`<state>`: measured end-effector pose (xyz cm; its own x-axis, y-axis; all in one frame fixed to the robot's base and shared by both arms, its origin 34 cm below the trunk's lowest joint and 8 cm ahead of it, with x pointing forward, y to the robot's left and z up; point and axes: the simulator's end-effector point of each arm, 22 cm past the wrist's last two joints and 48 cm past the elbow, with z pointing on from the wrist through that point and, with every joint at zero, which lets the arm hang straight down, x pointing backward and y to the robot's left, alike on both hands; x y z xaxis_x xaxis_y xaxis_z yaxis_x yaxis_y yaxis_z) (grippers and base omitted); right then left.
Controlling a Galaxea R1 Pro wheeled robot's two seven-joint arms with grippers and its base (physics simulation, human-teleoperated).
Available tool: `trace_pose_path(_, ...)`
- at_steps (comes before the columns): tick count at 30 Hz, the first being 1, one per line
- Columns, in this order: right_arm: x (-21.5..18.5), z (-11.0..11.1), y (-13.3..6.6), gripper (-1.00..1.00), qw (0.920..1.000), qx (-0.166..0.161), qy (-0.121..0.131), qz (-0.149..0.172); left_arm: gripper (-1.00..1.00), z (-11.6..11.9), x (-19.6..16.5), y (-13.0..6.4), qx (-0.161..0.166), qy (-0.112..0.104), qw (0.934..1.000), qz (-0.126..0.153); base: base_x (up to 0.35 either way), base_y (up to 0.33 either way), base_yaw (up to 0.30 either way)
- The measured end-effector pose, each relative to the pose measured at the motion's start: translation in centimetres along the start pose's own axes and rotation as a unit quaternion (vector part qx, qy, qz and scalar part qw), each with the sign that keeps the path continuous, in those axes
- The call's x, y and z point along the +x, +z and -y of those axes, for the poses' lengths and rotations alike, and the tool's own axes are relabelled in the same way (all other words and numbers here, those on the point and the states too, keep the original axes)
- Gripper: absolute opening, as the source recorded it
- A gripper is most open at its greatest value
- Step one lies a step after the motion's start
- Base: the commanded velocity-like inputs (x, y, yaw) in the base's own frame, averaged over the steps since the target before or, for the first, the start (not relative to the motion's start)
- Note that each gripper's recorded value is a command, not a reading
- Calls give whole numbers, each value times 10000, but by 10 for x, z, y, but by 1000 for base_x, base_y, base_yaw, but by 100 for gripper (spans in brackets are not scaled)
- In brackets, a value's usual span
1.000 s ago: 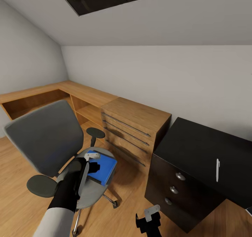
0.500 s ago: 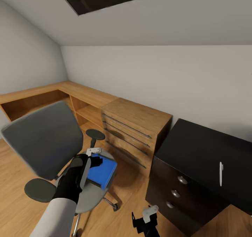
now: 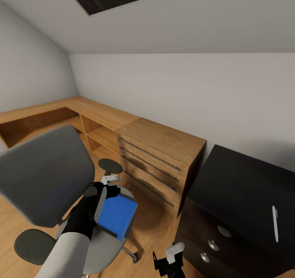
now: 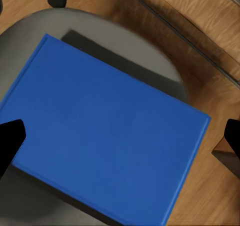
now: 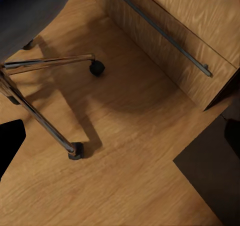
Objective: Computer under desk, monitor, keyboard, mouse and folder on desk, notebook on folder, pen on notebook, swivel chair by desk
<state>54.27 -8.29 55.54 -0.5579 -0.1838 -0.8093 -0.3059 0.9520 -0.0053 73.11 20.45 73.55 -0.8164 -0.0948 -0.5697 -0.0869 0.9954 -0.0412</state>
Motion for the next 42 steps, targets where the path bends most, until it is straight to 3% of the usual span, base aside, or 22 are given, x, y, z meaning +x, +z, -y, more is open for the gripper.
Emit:
trace_pose_path(14,2,-1,0,100,10000,-17,-3,-23,100,-6,14,8,-48,15,9998,-180,36,24,0)
trace_pose_path(23,2,-2,0,100,10000,-25,-1,-28,100,-25,21,12,-133,-250,9992,-276,0,0,0)
trace_pose_path(42,5,-5,0,100,10000,-41,20,-66,100,-37,24,16,-213,-296,9988,-322,0,0,64)
